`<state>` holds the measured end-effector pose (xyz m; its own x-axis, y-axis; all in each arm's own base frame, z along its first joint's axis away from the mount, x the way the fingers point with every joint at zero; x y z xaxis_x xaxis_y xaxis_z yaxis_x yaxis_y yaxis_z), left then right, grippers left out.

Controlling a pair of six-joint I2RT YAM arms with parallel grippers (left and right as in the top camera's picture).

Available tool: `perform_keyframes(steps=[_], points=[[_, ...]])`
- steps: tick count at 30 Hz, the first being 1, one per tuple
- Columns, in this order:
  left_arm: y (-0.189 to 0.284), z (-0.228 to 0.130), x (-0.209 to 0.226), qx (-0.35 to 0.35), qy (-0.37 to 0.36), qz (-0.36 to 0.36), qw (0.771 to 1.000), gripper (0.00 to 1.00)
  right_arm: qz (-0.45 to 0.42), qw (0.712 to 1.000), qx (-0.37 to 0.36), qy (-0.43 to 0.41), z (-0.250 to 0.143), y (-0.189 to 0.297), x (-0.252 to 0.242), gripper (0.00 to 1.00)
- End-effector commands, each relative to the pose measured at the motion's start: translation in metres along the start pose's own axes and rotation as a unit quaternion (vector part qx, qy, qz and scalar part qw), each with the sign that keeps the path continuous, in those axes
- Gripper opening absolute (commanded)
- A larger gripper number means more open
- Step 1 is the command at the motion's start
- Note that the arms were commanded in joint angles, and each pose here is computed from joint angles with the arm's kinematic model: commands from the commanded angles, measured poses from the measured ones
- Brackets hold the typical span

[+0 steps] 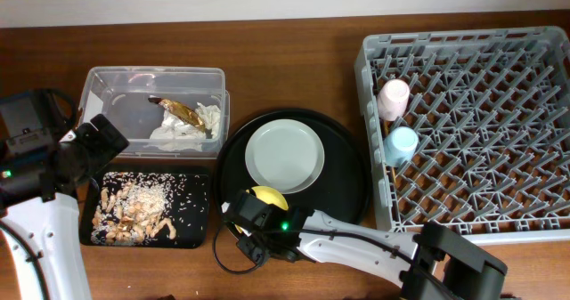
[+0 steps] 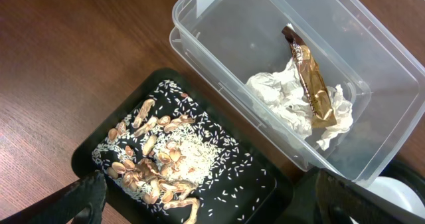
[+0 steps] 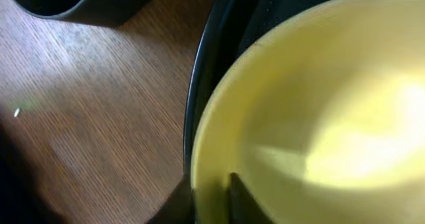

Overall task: Sort waste into correct bins and load items into the dishwasher rack
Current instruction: 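Carry the yellow bowl right and set it upright in the rack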

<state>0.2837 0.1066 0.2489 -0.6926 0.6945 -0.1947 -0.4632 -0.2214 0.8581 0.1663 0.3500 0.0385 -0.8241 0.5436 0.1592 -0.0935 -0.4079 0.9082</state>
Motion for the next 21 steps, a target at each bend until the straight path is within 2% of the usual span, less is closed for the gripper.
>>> perform_keyframes(steps=[1,7,10,13,17,19,21], points=[[0.002,0.001,0.003,-0.006,0.005,0.005,1.000,0.99,0.011,1.000,0.000,0.004,0.002,0.001,0.006,0.04],[0.002,0.001,0.003,-0.005,0.005,0.005,1.000,0.99,0.040,0.997,-0.072,0.015,0.051,0.054,0.024,0.04],[0.002,0.001,0.003,-0.005,0.005,0.005,1.000,0.99,0.037,0.992,-0.124,0.009,0.080,0.113,0.019,0.04],[0.002,0.001,0.003,-0.005,0.005,0.005,1.000,0.99,0.045,0.985,-0.169,0.005,0.097,0.181,-0.009,0.04],[0.002,0.001,0.003,-0.005,0.005,0.005,1.000,0.99,0.060,0.970,-0.231,-0.032,0.103,0.257,-0.070,0.04],[0.002,0.001,0.003,-0.005,0.005,0.005,1.000,0.99,0.068,0.956,-0.279,-0.065,0.101,0.296,-0.119,0.04],[0.002,0.001,0.003,-0.005,0.005,0.005,1.000,0.99,0.091,0.929,-0.343,-0.104,0.091,0.333,-0.174,0.04]])
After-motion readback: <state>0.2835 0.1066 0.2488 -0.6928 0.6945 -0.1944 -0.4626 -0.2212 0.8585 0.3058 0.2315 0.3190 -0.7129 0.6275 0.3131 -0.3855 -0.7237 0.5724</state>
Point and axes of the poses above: each gripper's point midway between its finger pads, its own y axis back along the fingers, its own x axis along the line the jaws close on, z = x × y, the point moved 1 cm from there along y, back along the fingers, and after that the axes turned 6 degrees about y, right-handed, at the moved point
